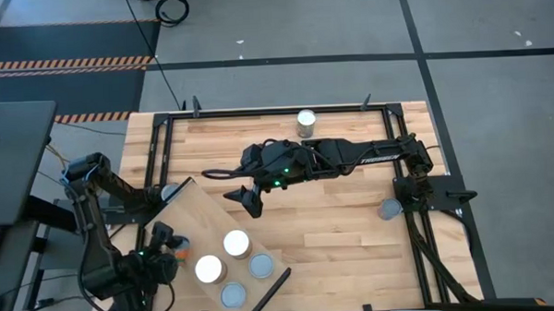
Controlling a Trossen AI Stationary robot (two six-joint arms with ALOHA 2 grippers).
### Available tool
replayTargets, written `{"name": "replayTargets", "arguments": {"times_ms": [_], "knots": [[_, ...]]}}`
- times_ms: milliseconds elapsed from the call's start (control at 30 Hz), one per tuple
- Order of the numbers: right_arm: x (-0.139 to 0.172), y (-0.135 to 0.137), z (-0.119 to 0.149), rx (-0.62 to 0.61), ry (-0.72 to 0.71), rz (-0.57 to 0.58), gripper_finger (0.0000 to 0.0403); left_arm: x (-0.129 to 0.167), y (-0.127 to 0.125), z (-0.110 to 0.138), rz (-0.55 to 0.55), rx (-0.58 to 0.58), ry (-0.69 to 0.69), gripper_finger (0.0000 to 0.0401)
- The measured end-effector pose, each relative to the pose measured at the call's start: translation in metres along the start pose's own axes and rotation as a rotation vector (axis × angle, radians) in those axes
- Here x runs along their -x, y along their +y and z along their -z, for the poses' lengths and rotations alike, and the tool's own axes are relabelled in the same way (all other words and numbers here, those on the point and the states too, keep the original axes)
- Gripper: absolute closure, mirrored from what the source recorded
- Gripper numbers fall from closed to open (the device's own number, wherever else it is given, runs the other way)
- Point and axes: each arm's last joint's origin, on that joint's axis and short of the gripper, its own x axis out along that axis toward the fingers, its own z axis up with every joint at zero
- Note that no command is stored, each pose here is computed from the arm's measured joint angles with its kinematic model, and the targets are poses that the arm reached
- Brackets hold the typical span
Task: Pick and place cans onto a shelf
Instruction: Put the canned oranges on the shelf
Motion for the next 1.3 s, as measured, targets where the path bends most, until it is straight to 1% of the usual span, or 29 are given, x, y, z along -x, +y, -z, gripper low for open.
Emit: {"name": "replayTargets", "arguments": {"times_ms": [67, 167, 300, 400, 500, 567, 633, 733, 800, 867, 933, 1033, 1133, 1300], "knots": [[0.000, 0.000, 0.000, 0.000, 0.000, 0.000, 0.0085, -0.001, 0.002, -0.002, -0.003, 0.024, 0.004, 0.0087], [0.000, 0.000, 0.000, 0.000, 0.000, 0.000, 0.0085, -0.003, 0.003, -0.004, -0.002, 0.031, 0.006, 0.0087], [0.000, 0.000, 0.000, 0.005, 0.000, 0.000, 0.0085, -0.006, 0.006, -0.007, 0.012, -0.004, 0.034, 0.0089], [0.000, 0.000, 0.000, 0.026, 0.007, -0.009, 0.0085, -0.007, 0.007, -0.008, 0.004, -0.014, 0.032, 0.0108], [0.000, -0.001, 0.002, 0.044, 0.030, -0.008, 0.0085, -0.009, 0.010, -0.009, -0.018, -0.003, 0.026, 0.0136], [0.000, -0.002, 0.005, 0.049, 0.058, -0.001, 0.0085, -0.010, 0.012, -0.010, -0.025, 0.005, 0.031, 0.0147], [0.001, -0.001, 0.009, 0.056, 0.096, 0.008, 0.0085, -0.011, 0.014, -0.010, -0.036, 0.001, 0.037, 0.0147], [0.003, 0.005, 0.018, 0.083, 0.152, 0.015, 0.0085, -0.012, 0.019, -0.010, -0.087, -0.001, 0.045, 0.0147], [0.005, 0.011, 0.024, 0.103, 0.180, 0.023, 0.0085, -0.013, 0.021, -0.012, -0.118, 0.017, 0.021, 0.0145], [0.006, 0.015, 0.029, 0.114, 0.195, 0.034, 0.0085, -0.014, 0.021, -0.013, -0.150, 0.017, -0.003, 0.0145], [0.007, 0.020, 0.032, 0.123, 0.199, 0.046, 0.0085, -0.020, 0.018, -0.017, -0.182, 0.001, 0.008, 0.0144], [0.009, 0.025, 0.036, 0.134, 0.201, 0.058, 0.0085, -0.031, 0.012, -0.021, -0.201, -0.057, 0.060, 0.0143], [0.010, 0.029, 0.038, 0.140, 0.207, 0.050, 0.0085, -0.038, 0.009, -0.023, -0.213, -0.076, 0.093, 0.0143], [0.011, 0.032, 0.040, 0.143, 0.209, 0.045, 0.0085, -0.034, 0.011, -0.021, -0.162, -0.047, 0.106, 0.0140]]}}
